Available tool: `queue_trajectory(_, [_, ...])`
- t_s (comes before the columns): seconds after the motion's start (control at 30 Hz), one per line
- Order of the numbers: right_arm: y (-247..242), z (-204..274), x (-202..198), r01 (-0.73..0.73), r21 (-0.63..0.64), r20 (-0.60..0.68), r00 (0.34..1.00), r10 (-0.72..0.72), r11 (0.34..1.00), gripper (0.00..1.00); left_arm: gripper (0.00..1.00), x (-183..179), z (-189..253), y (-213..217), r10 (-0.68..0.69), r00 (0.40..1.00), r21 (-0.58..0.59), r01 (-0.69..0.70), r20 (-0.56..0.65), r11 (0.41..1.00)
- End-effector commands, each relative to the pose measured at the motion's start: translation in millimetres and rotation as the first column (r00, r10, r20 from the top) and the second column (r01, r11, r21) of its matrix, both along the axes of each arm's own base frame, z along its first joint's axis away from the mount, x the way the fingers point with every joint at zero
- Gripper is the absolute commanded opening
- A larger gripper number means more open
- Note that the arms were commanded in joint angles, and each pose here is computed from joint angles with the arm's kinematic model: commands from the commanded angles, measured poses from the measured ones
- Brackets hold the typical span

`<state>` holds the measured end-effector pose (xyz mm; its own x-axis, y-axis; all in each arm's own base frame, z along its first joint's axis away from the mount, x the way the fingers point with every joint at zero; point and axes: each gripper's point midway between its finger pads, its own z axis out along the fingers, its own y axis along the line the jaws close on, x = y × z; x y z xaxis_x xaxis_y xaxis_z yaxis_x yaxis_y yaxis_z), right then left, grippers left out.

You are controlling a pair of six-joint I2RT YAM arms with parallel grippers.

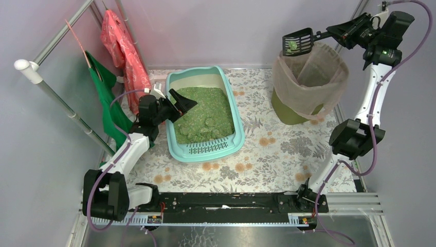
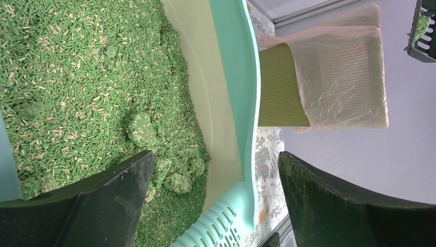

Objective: Clean the litter box

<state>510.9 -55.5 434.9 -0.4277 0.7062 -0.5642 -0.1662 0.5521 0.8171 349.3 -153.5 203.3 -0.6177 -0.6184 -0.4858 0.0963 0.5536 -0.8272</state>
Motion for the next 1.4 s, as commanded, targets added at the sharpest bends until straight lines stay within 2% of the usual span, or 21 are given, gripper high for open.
queue_trajectory(0.0, [-3.4,31.9,-24.3,0.054,-0.095,0.081,0.996,-0.046,0.994,0.0,0.99,2.7,10.7,-5.0,-0.015,0.998,-0.011,0.016,0.057,1.0])
queue_trajectory(0.4, [-17.2,25.8,-30.3,0.117,-0.14,0.068,0.992,-0.108,0.983,0.0,0.99,1.3,12.3,-7.9,-0.021,0.998,-0.012,0.022,0.064,1.0])
queue_trajectory(0.7, [-36.7,22.2,-40.1,0.233,-0.278,0.064,0.972,-0.224,0.932,0.0,0.99,-1.3,13.9,-8.2,-0.022,0.997,-0.005,0.022,0.071,1.0])
queue_trajectory(0.87, [-38.2,24.5,-45.7,0.254,-0.348,0.09,0.967,-0.237,0.902,0.0,0.99,-0.3,13.8,-8.4,-0.021,0.997,-0.008,0.022,0.07,1.0])
queue_trajectory(1.07, [-27.7,28.1,-46.3,0.275,-0.477,0.129,0.961,-0.243,0.835,0.0,0.99,0.0,13.4,-9.1,-0.024,0.997,-0.01,0.025,0.07,1.0])
queue_trajectory(1.37, [-14.4,22.4,-38.6,0.322,-0.663,0.15,0.942,-0.301,0.675,0.0,0.99,0.5,11.7,-13.5,-0.049,0.997,-0.026,0.051,0.057,0.998])
